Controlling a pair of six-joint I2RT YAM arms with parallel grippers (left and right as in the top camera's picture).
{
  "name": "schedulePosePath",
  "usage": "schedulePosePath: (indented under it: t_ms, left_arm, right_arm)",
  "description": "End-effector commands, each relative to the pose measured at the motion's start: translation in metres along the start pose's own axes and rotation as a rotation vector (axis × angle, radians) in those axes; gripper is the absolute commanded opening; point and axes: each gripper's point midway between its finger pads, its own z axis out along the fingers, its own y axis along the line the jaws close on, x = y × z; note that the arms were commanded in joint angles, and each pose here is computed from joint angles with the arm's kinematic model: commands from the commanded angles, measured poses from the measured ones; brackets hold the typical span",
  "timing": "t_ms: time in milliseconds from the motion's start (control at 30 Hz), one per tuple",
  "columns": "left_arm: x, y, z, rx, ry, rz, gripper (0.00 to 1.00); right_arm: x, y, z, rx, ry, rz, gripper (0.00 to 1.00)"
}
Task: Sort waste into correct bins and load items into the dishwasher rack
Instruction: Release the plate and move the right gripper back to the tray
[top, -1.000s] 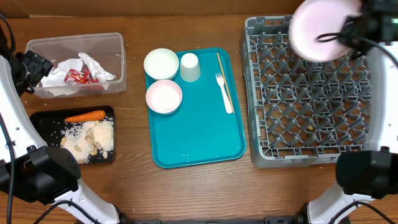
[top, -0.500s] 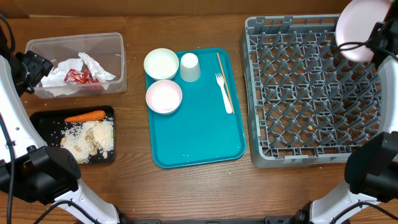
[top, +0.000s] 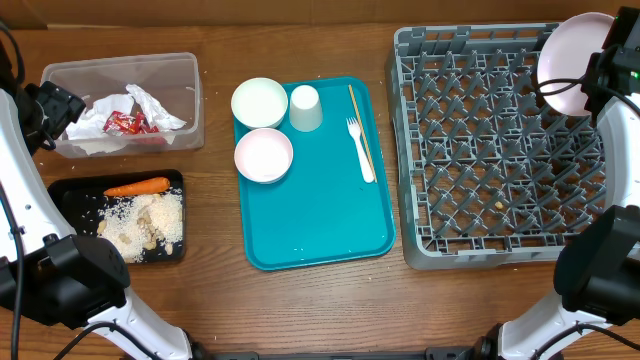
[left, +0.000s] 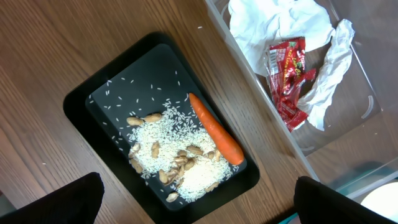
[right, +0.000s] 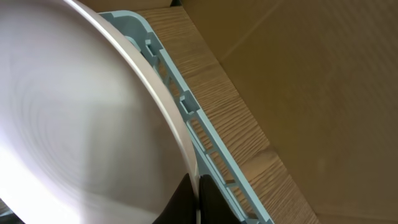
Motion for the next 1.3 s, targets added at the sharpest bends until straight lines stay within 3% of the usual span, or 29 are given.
schedulePosePath:
  t_ms: [0, 133, 167, 300, 333, 400, 500, 567, 700, 833, 900, 1000, 1100, 1267]
  left_arm:
    - [-0.001, 0.002, 0.002, -0.015, -0.006, 0.009, 1.00]
    - [-0.002, 0.002, 0.002, -0.015, -0.006, 0.009, 1.00]
    - [-0.002, 0.002, 0.002, -0.015, -0.006, 0.009, 1.00]
    - [-0.002, 0.002, 0.002, -0.015, -0.006, 0.009, 1.00]
    - [-0.001, 0.002, 0.002, -0.015, -0.006, 0.009, 1.00]
    - [-0.001, 0.002, 0.002, -0.015, -0.006, 0.009, 1.00]
    - [-0.002, 0.002, 0.002, -0.015, -0.006, 0.009, 1.00]
    - [-0.002, 0.002, 0.002, -0.015, -0.006, 0.009, 1.00]
    - [-0.002, 0.002, 0.002, -0.015, -0.006, 0.009, 1.00]
    - [-0.001, 0.002, 0.002, -0.015, -0.006, 0.009, 1.00]
    - [-0.001, 0.002, 0.002, -0.015, -0.006, 0.009, 1.00]
    - [-0.002, 0.002, 0.002, -0.015, -0.006, 0.009, 1.00]
    - [-0.002, 0.002, 0.002, -0.015, -0.006, 0.009, 1.00]
    - [-0.001, 0.002, 0.002, -0.015, -0.006, 0.009, 1.00]
  right_arm:
    - [0.002, 0.003, 0.000, -0.001, -0.001, -0.020, 0.04]
    - [0.015, 0.011, 0.004, -0.009, 0.019, -0.027, 0.05]
    - [0.018, 0.015, 0.005, -0.021, 0.024, -0.034, 0.09]
    - [0.016, 0.025, 0.000, -0.046, 0.019, 0.037, 0.43]
    - [0.014, 0.027, -0.002, -0.049, 0.015, 0.057, 0.56]
    - [0.009, 0.032, -0.009, -0.064, 0.012, 0.074, 0.65]
    - [-0.011, 0.048, -0.032, -0.134, -0.011, 0.059, 0.65]
    - [-0.027, 0.051, -0.050, -0.160, -0.026, 0.120, 0.74]
    - [-0.052, 0.073, -0.095, -0.338, -0.041, 0.150, 0.81]
    - [-0.058, 0.136, -0.163, -0.748, -0.022, 0.093, 0.83]
    - [-0.050, 0.175, -0.209, -1.029, 0.012, 0.051, 0.97]
    - [-0.028, 0.220, -0.273, -1.363, 0.081, -0.022, 1.00]
    - [-0.007, 0.250, -0.282, -1.340, 0.100, -0.092, 1.00]
    - [0.051, 0.304, -0.266, -1.083, 0.147, -0.227, 0.95]
